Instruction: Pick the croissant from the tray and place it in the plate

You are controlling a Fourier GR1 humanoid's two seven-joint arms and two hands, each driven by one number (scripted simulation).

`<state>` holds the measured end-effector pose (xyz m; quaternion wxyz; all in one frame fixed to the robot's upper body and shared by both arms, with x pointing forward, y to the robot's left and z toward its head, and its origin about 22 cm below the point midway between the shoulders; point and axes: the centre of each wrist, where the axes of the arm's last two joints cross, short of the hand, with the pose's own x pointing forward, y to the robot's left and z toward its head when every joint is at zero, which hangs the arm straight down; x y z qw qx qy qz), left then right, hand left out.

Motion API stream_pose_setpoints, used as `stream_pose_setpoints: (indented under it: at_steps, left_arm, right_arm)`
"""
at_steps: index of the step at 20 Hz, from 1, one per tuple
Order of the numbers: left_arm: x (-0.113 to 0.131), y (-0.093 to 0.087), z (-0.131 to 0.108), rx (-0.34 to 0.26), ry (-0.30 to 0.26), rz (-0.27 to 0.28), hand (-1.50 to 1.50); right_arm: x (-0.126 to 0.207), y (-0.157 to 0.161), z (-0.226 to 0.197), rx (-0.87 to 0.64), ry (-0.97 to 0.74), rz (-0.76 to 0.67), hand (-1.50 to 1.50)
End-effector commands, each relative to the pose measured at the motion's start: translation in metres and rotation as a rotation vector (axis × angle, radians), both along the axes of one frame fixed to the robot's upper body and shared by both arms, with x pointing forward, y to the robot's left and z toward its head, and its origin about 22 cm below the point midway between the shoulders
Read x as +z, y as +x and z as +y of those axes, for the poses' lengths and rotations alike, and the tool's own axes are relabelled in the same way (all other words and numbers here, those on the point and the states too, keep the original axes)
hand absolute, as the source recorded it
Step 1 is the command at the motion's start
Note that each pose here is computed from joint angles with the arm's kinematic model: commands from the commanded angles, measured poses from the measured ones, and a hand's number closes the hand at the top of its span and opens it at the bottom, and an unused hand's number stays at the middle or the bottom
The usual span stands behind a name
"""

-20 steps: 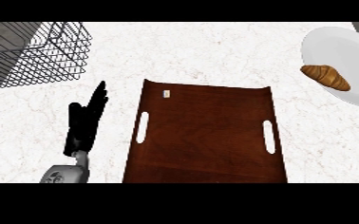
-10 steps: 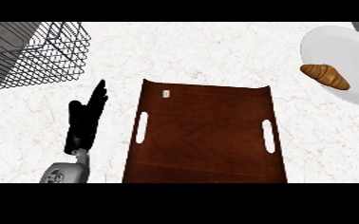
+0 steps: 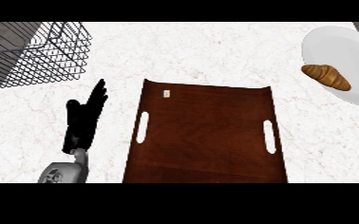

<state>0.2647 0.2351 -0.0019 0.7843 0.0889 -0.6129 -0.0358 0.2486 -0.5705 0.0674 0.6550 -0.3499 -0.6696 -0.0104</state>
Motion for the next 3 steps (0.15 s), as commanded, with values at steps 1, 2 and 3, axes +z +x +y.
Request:
stream_pose_setpoints:
  at_steps: [1,2,3]
  left_arm:
    - [-0.001,-0.001,0.005,0.020,0.002,-0.012,0.00]
    - [-0.003,-0.008,0.003,-0.003,0.004,-0.001,0.00]
    - [-0.004,-0.003,0.002,0.007,0.009,-0.003,0.00]
  right_arm:
    - [-0.006,-0.011,-0.004,-0.014,-0.011,0.021,-1.50]
    - [-0.006,-0.016,-0.007,-0.030,-0.030,0.038,-1.50]
    - [-0.021,-0.017,0.000,-0.040,-0.014,0.013,-1.50]
